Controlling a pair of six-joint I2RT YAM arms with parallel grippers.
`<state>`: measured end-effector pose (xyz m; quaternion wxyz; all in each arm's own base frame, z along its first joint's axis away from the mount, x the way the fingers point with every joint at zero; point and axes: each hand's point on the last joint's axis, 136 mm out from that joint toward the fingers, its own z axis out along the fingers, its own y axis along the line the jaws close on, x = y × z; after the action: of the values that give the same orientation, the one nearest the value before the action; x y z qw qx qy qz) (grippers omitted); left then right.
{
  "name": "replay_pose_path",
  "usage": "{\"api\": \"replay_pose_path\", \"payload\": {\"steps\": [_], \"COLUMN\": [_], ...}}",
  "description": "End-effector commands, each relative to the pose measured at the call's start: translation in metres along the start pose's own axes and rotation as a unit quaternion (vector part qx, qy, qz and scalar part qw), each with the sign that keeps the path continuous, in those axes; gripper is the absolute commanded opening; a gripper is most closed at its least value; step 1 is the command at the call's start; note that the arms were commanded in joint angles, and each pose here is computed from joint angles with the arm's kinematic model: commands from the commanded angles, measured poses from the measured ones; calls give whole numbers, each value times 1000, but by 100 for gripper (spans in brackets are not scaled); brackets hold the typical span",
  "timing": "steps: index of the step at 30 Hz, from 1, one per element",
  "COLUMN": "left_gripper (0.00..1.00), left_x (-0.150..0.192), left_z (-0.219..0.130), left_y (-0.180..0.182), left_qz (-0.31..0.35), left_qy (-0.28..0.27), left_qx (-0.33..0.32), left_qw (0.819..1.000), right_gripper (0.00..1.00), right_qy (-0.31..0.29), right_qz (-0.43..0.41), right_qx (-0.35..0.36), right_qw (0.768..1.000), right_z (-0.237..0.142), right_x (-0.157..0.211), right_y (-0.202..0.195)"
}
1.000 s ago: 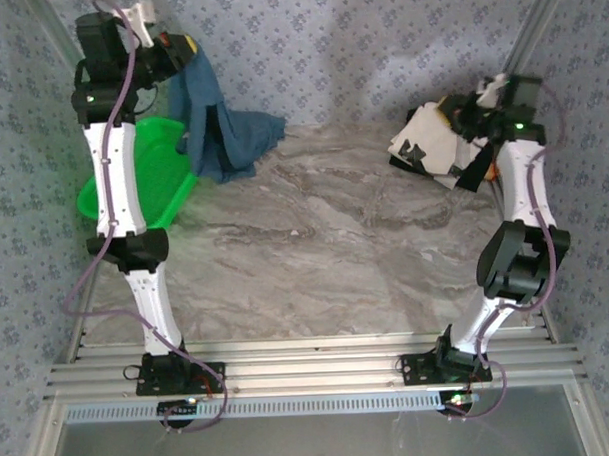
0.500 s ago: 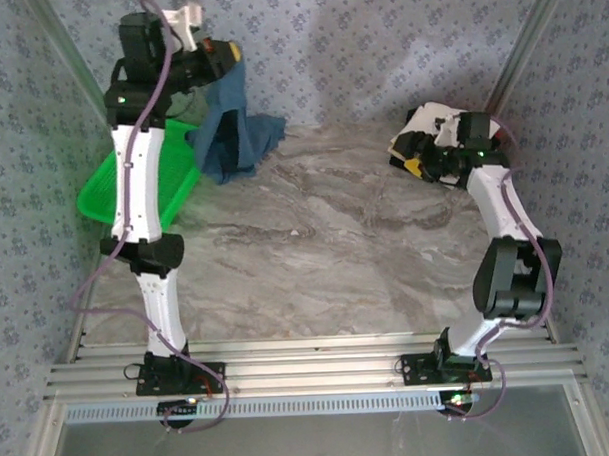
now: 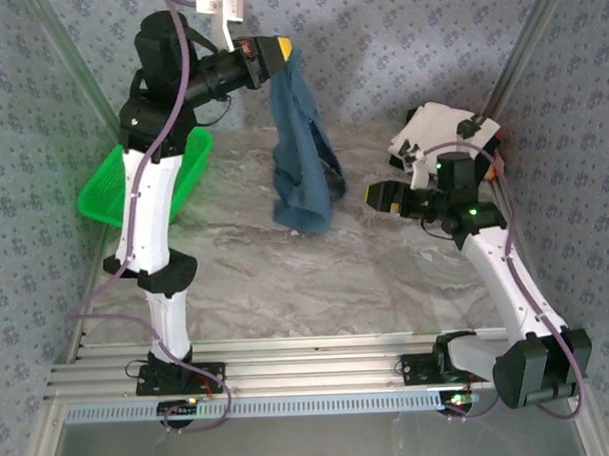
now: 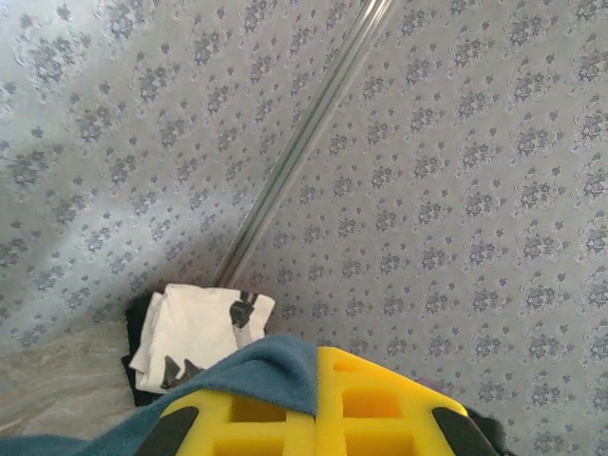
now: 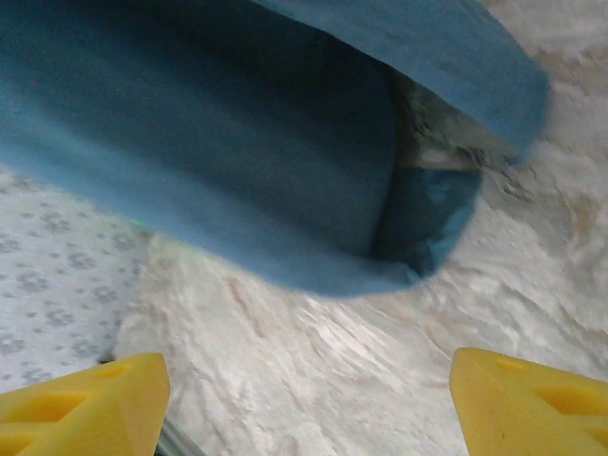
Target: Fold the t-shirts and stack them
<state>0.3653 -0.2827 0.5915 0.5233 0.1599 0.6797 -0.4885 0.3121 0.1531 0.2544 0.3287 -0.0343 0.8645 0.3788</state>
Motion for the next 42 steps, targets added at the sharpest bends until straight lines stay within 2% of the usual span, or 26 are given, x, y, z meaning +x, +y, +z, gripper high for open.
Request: {"api": "replay_pose_path", "payload": {"steps": [1, 7, 11, 14, 17, 21, 26, 31, 35, 39, 42], "left_gripper": [0, 0, 0, 0, 0, 0, 0, 0, 0, 0, 0], "left_x": [-12, 20, 50, 79, 115, 146, 179, 193, 197, 198, 198], "left_z": [-29, -43, -50, -63, -80, -97, -108, -111, -113, -114, -114], "left_y": [-15, 13, 44, 82, 116, 137, 149, 153, 154, 155, 155], "left_qz": [33, 25, 10, -25, -53, -74, -96, -109, -110, -110, -110], "left_qy": [-15, 47, 74, 82, 94, 104, 124, 129, 131, 132, 132], "left_qx": [-10, -75, -123, -171, -215, -245, -255, -256, -259, -263, -262], "left_qw": [999, 996, 990, 981, 971, 961, 954, 952, 951, 950, 950], "right_gripper": [80, 77, 76, 75, 74, 73, 70, 64, 62, 61, 57], "right_qy": [33, 95, 133, 130, 152, 189, 187, 206, 215, 212, 204], "right_qz": [-4, -2, 18, 59, 132, 183, 259, 298, 317, 324, 329], "right_qx": [90, 205, 246, 229, 198, 187, 175, 162, 168, 163, 152], "right_qw": [995, 974, 960, 963, 959, 947, 931, 918, 909, 908, 909], "right_z": [19, 59, 75, 85, 90, 86, 87, 104, 102, 103, 107], "right_x": [23, 45, 59, 60, 70, 89, 100, 110, 120, 126, 125], "right_y": [-34, -90, -117, -121, -117, -110, -125, -130, -136, -141, -141]}}
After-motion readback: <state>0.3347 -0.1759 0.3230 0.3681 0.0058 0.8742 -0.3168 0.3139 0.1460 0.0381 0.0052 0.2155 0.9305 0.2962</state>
